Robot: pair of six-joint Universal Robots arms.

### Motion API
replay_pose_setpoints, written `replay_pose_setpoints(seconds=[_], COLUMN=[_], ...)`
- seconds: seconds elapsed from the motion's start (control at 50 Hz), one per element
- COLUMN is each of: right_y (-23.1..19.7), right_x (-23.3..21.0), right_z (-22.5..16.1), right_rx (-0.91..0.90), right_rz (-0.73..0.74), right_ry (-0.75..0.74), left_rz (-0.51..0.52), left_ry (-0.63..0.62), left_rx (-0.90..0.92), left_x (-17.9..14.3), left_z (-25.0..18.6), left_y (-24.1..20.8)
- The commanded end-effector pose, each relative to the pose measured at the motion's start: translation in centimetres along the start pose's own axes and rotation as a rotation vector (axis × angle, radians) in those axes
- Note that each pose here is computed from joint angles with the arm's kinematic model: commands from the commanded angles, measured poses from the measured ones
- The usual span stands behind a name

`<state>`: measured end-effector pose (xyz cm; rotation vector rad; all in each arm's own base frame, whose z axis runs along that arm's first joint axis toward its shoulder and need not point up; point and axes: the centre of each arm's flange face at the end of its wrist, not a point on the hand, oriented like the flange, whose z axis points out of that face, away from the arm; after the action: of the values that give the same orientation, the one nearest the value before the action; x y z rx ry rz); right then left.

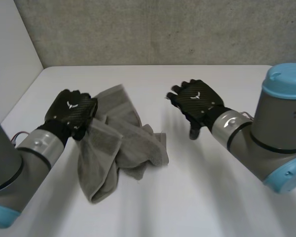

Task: Fold the towel.

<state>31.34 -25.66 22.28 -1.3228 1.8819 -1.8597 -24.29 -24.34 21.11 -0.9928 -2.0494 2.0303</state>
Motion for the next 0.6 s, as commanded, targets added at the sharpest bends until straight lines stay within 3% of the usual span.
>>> replay_pose_setpoints(seconds=[0.02, 0.2, 0.4, 0.6], right_y=[-1.7, -2.9, -0.4, 0.9], right_x=[-1.7, -3.1, -8.3, -11.2], right_z=[2.0, 4.0, 5.9, 6.3], right_rx=[0.093, 0.130, -0.086, -0.126], right_rz=[0.200, 0.250, 0.293, 0.282], right_ry=[-0.068, -0.177, -0.364, -0.380], left_rz=[-0.018, -0.026, -0.021, -0.021], left_ry=[0.052, 0.078, 0.027, 0.006], left_rx=[-0.038, -0.046, -0.036, -0.021], left_x=[0.5, 1.4, 1.1, 0.8], left_z=[-2.4, -5.3, -6.1, -6.1], left_y=[1.5, 2.4, 4.0, 5.2])
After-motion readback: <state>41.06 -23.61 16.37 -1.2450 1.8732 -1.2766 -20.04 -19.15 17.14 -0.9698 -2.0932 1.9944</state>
